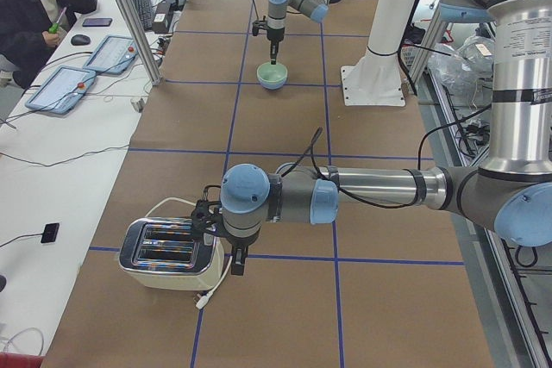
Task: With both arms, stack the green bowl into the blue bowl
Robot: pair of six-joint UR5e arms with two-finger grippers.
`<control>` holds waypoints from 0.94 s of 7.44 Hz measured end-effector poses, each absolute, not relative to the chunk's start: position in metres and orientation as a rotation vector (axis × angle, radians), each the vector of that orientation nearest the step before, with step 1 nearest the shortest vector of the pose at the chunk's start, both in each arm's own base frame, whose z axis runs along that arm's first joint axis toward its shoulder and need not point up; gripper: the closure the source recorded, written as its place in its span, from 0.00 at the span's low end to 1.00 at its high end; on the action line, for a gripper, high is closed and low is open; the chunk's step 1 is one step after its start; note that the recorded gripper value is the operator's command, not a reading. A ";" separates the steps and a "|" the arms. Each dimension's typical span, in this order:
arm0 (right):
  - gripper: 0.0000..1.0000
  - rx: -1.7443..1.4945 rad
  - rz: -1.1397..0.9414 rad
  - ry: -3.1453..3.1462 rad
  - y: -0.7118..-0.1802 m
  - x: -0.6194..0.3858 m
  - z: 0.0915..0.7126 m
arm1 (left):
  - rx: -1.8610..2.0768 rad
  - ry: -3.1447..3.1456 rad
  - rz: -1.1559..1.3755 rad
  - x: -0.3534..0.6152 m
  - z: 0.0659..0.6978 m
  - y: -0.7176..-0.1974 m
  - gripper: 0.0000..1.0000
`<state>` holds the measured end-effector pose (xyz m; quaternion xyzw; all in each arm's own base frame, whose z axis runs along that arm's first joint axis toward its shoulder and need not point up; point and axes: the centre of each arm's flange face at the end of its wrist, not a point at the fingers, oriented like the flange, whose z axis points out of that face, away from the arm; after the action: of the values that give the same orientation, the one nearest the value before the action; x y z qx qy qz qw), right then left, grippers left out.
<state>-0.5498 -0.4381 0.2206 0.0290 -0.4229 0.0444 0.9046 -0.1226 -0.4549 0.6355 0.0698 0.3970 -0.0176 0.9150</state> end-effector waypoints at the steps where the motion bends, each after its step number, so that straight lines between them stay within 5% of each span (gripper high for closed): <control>1: 0.50 0.062 0.091 -0.879 -0.438 -0.551 0.221 | 0.143 0.817 -0.036 -0.123 0.636 -0.455 0.02; 2: 0.01 0.066 0.089 -0.887 -0.438 -0.550 0.219 | 0.142 0.818 -0.037 -0.123 0.636 -0.454 0.02; 7: 0.00 0.125 0.141 -0.892 -0.485 -0.477 0.229 | 0.140 0.816 -0.038 -0.123 0.638 -0.454 0.02</control>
<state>-0.4769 -0.4847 0.2289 0.0606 -0.4308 0.0679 0.8979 -0.1225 -0.4535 0.6375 0.0680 0.3966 -0.0183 0.9153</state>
